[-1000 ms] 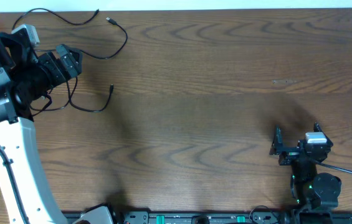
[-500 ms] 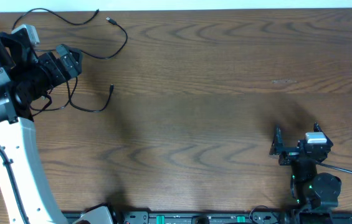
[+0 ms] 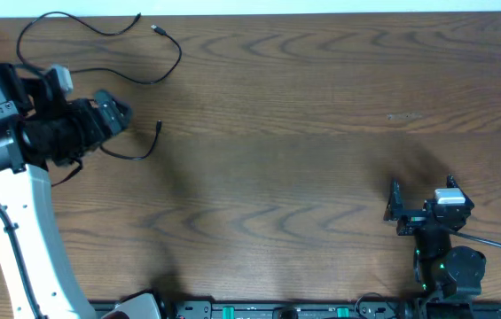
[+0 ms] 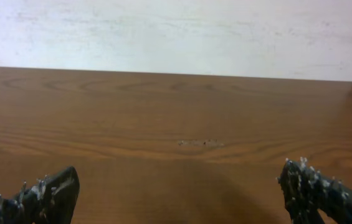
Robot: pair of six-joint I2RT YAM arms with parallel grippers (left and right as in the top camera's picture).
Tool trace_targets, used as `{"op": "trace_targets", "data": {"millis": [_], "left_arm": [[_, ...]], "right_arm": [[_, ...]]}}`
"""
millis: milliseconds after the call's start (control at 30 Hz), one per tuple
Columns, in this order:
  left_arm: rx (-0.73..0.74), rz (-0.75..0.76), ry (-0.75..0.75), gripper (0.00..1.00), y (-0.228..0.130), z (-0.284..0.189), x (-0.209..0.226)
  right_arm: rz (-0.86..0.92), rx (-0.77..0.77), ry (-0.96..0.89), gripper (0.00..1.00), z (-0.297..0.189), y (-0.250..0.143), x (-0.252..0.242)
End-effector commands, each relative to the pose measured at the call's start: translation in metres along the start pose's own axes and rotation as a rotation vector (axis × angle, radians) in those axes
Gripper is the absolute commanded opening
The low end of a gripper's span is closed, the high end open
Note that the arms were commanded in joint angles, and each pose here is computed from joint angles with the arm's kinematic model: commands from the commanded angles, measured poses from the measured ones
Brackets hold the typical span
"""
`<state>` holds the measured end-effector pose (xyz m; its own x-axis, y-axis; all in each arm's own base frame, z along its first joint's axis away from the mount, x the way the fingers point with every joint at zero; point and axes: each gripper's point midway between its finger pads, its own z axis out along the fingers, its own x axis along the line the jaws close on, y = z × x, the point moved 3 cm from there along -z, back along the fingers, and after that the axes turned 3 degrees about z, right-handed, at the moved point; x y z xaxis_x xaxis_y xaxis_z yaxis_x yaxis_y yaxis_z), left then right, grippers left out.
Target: Untangle cables
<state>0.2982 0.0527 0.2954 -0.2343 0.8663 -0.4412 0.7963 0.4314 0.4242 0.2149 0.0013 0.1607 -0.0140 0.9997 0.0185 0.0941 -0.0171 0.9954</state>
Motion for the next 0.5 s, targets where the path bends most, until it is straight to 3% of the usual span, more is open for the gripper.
{"op": "trace_targets", "data": {"millis": [0,467], "left_arm": [[0.059,-0.014,0.026,0.98,-0.010,0.015,0.011],[0.142,0.191,0.072,0.98,-0.059,0.053,-0.014]], "right_arm": [[0.010,-0.001,-0.013,0.99,0.000,-0.002,-0.002],[0.010,-0.001,-0.013,0.99,0.000,-0.002,-0.002]]}}
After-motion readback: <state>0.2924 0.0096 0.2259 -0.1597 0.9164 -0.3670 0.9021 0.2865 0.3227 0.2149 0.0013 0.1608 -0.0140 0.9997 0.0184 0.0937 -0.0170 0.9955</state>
